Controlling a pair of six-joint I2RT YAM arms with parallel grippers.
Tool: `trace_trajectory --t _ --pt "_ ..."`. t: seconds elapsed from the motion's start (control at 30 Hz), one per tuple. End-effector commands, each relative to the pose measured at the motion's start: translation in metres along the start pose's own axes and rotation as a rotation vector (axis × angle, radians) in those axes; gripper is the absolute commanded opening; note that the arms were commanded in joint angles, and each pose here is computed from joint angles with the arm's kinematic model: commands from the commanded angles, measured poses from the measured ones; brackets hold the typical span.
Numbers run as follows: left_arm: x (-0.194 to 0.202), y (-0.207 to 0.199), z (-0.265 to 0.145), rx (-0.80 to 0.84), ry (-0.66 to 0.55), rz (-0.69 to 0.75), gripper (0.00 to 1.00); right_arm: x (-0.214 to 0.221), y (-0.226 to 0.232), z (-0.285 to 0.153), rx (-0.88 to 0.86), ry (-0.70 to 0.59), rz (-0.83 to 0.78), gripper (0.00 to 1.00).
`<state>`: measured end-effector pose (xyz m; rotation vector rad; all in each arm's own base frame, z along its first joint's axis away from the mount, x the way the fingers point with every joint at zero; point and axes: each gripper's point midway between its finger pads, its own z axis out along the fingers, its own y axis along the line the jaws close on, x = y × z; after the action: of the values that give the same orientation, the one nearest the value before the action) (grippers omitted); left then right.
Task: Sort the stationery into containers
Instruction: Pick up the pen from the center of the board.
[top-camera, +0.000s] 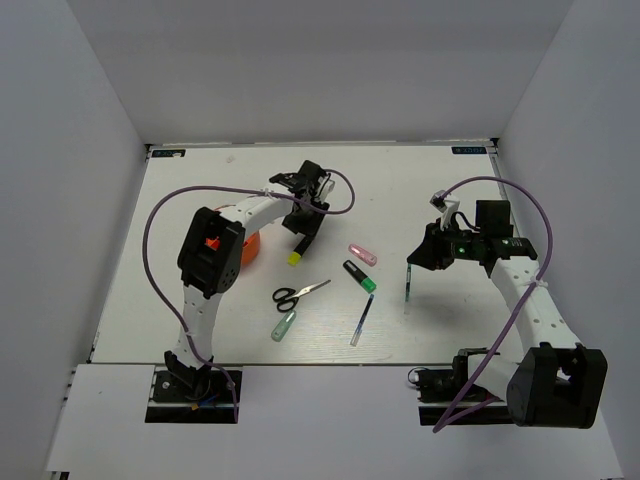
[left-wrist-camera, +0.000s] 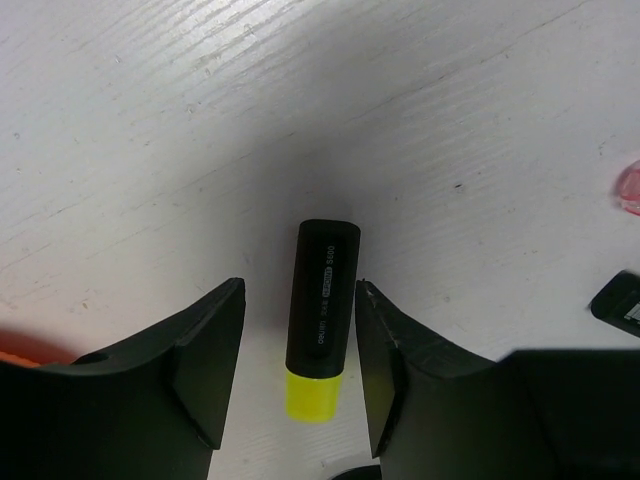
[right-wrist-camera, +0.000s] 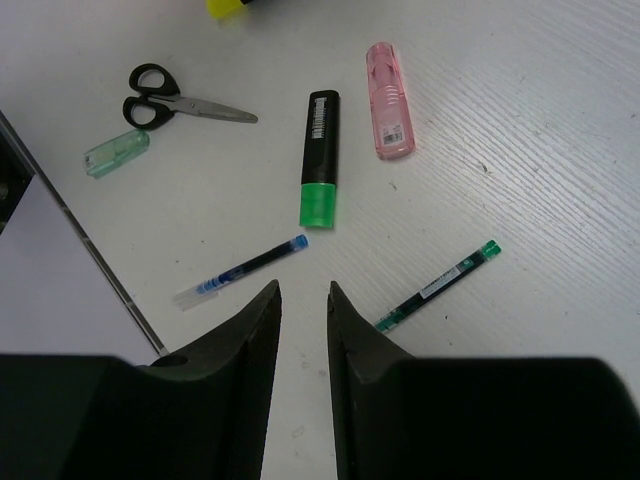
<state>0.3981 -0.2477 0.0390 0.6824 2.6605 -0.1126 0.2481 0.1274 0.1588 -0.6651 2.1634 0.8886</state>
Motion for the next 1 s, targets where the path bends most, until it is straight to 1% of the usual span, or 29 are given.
trace_trajectory --t 0.0,0.17,0.37,0.67,0.77,0.87,0.97 --pt "0.0 -0.005 -0.001 0.019 0.002 -0.008 0.58 -0.009 0.002 -0.004 0.006 -0.025 -0.034 0.29" --pt "0.004 -0.008 0.0 0.036 0.008 -0.002 0.58 -0.009 0.002 -0.003 0.005 -0.022 -0.032 0.29" --pt "0.01 -0.007 0.007 0.025 0.024 0.0 0.53 -0.009 0.003 -0.003 0.001 -0.024 -0.03 0.29" --pt "0.017 -0.007 0.019 -0.005 0.046 0.016 0.51 -0.009 0.003 -0.003 0.001 -0.025 -0.031 0.29" --pt "0.02 -0.009 0.021 -0.004 0.058 0.022 0.48 -0.009 0.004 -0.004 -0.003 -0.025 -0.03 0.29" --pt "0.026 -0.009 0.024 -0.01 0.074 0.028 0.42 -0.008 0.004 -0.004 -0.002 -0.023 -0.028 0.29" --pt "0.03 -0.008 0.026 -0.022 0.085 0.032 0.32 -0.01 0.003 -0.004 -0.002 -0.028 -0.03 0.29"
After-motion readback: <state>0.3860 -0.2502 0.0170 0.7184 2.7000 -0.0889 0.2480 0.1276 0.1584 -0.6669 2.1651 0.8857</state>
